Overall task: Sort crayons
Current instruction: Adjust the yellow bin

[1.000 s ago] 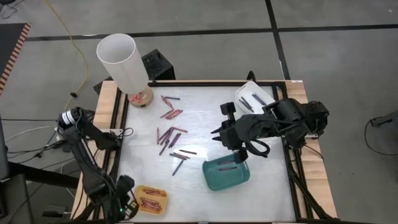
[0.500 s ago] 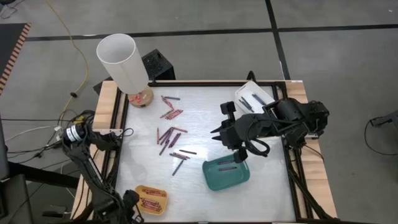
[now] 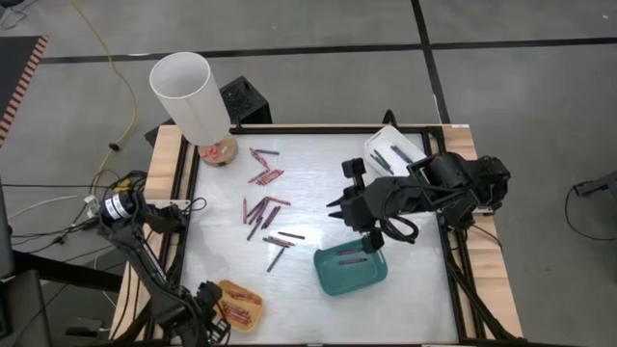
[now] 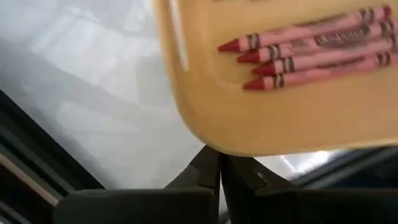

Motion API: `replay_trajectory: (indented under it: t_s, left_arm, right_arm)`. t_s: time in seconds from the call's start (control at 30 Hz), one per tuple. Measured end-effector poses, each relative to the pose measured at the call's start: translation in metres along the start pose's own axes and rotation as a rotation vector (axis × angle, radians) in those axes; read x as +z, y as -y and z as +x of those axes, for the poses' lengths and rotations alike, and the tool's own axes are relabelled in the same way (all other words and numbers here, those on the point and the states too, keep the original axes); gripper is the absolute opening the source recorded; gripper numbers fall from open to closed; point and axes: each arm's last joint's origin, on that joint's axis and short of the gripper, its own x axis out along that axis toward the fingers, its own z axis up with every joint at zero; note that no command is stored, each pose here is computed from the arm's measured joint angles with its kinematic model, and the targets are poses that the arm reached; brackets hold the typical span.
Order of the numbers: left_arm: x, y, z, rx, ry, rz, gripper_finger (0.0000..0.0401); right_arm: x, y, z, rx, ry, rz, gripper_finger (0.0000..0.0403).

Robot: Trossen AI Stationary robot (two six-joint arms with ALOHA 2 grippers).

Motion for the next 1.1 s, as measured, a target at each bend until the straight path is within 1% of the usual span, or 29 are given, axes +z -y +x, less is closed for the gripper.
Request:
replay_trajectory:
  t_s: [0.13, 0.3, 0.43, 0.53, 0.63, 0.7, 0.73, 0.83, 0.9, 1.0, 1.1]
  left_arm:
    - [0.012, 0.000, -0.001, 0.035, 0.064, 0.017, 0.0000]
    - [0.027, 0.007, -0.001, 0.012, 0.114, 0.057, 0.0000]
    - [0.037, 0.010, -0.002, 0.017, 0.130, 0.085, 0.0000]
    - [0.040, 0.008, -0.003, 0.038, 0.139, 0.076, 0.0000]
    - [0.036, -0.002, -0.015, 0.067, 0.159, 0.048, 0.0000]
    - [0.033, -0.010, -0.030, 0.033, 0.200, 0.047, 0.0000]
    - [0.031, -0.012, -0.038, -0.013, 0.223, 0.058, 0.0000]
    - [0.026, -0.015, -0.063, -0.205, 0.325, 0.141, 0.0000]
    - [0.026, -0.014, -0.072, -0.284, 0.364, 0.208, 0.0000]
    - [0.034, 0.000, -0.071, -0.316, 0.354, 0.305, 0.0000]
    - [0.050, 0.022, -0.058, -0.315, 0.315, 0.436, 0.0000]
  right_arm:
    - [0.000, 0.000, 0.000, 0.003, 0.001, 0.002, 0.0075]
    - [0.000, 0.000, 0.000, 0.003, 0.001, 0.002, 0.0075]
    - [0.000, 0.000, 0.000, 0.003, -0.001, 0.018, 0.0075]
    - [-0.001, -0.001, 0.000, 0.006, -0.007, 0.018, 0.0075]
    - [-0.001, -0.002, 0.002, 0.028, -0.006, 0.016, 0.0075]
    - [-0.002, -0.004, 0.004, 0.032, -0.019, 0.010, 0.0075]
    - [-0.003, -0.005, 0.004, 0.039, -0.031, 0.004, 0.0075]
    - [-0.005, -0.008, 0.004, 0.049, -0.052, 0.007, 0.0075]
    - [-0.005, -0.008, 0.004, 0.049, -0.051, 0.020, 0.0075]
    - [-0.005, -0.008, 0.004, 0.048, -0.052, 0.038, 0.0075]
    - [-0.005, -0.007, 0.004, 0.046, -0.048, 0.040, 0.0075]
